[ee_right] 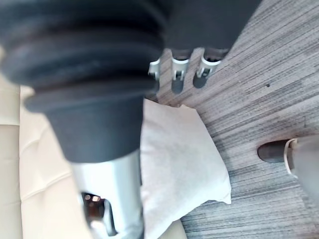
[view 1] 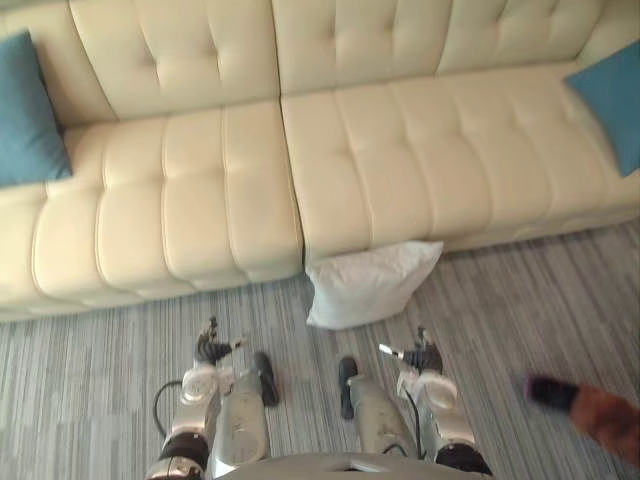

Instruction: Pick up cushions and gather them together orderly.

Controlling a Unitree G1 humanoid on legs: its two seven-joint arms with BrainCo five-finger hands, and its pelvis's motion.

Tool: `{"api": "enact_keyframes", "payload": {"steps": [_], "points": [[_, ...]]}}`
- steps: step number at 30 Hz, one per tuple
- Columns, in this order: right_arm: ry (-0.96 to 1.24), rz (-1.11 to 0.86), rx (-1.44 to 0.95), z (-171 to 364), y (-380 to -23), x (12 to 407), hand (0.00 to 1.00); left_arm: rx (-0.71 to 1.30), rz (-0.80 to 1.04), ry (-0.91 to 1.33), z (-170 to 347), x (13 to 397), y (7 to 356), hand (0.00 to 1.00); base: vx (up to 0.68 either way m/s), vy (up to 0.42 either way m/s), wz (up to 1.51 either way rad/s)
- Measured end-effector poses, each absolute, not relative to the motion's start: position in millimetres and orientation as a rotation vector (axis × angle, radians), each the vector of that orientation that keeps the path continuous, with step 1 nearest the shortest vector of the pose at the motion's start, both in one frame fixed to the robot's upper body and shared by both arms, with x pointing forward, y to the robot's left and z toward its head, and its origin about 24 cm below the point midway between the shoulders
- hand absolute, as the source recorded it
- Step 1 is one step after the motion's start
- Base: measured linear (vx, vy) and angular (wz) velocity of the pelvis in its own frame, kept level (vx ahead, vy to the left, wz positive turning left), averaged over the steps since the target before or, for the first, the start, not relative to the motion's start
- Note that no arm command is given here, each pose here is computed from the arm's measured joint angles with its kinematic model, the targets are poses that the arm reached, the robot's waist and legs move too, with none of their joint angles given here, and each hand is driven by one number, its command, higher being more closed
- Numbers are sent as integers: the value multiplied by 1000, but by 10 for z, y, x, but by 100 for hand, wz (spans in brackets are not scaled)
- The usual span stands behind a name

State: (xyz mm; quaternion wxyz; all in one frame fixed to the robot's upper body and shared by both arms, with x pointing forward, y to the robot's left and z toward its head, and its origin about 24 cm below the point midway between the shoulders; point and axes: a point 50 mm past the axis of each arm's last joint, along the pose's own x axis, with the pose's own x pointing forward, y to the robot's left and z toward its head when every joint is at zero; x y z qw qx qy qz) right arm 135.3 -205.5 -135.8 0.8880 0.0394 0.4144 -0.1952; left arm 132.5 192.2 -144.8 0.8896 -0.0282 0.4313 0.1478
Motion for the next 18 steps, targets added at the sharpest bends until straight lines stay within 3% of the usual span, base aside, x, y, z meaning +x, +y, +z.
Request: {"api": "enact_keyframes", "payload": {"steps": [11,16,18], "points": [[948,-374,81,-1469,-1979,1239,0,-81,346,925,-1482,1229,1959,0,-56,14,-18],[962,-334,47,-1482,-1946,1287,0,-64,375,941,-1489,1148,2093,0,-134,-207,-18],[922,-342,-22,-1401,-2150,1423,0,-81,316,962,-1525,1189,1897,0,-215,-197,-5]]}}
